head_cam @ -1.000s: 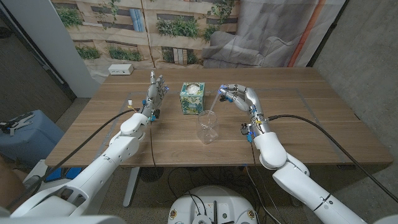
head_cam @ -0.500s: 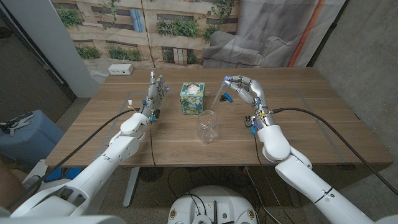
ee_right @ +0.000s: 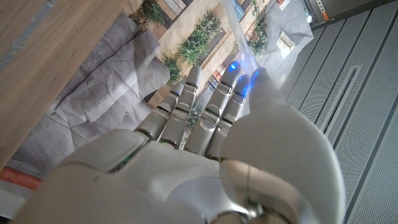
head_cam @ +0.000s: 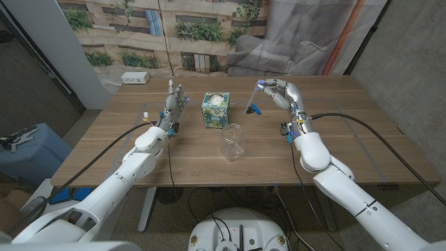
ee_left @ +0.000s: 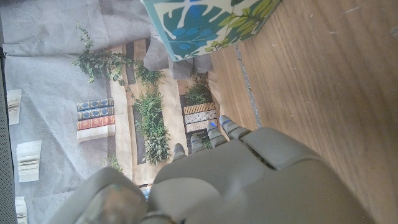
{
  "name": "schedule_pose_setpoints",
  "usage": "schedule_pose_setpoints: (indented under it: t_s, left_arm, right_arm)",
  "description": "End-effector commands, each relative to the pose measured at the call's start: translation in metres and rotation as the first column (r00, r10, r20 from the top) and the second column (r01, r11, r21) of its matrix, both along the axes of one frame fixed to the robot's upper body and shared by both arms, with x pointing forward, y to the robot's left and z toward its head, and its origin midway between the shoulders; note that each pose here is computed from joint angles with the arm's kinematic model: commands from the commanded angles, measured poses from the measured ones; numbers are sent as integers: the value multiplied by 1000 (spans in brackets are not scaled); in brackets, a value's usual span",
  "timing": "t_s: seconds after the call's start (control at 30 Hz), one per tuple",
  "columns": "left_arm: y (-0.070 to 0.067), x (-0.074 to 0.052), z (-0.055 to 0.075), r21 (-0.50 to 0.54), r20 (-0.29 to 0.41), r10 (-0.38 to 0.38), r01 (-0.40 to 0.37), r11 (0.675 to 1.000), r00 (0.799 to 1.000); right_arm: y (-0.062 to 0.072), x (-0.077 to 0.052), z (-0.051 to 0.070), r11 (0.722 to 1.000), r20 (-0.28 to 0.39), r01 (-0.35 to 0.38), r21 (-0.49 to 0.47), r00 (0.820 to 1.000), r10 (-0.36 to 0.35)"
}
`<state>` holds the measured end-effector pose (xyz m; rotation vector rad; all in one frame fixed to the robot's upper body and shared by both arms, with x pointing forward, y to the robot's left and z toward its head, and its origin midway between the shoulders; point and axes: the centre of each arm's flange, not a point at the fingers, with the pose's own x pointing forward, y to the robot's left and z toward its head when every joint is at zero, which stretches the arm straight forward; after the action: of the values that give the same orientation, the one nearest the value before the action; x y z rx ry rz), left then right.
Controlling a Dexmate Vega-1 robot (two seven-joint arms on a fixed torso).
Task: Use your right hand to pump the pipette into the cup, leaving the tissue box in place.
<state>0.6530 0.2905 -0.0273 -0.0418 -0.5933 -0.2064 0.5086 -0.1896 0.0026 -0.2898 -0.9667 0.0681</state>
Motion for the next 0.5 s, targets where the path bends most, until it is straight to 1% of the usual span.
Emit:
schedule_pose_setpoints:
  t_s: [0.03, 0.2, 0.3, 0.5]
  left_arm:
    - [0, 0, 0, 0, 0, 0, 0, 1000, 1000]
    - [0, 0, 0, 0, 0, 0, 0, 1000, 1000]
    - [0, 0, 0, 0, 0, 0, 0, 1000, 1000]
    - [0, 0, 0, 0, 0, 0, 0, 1000, 1000]
  right_arm:
    - [-22, 15, 8, 997, 22, 72, -37, 997, -71]
    - [-29, 20, 8, 995, 24, 90, -50, 996, -89]
    - [-36, 25, 7, 993, 25, 99, -59, 995, -98]
    - [-42, 32, 4, 991, 25, 108, -80, 994, -106]
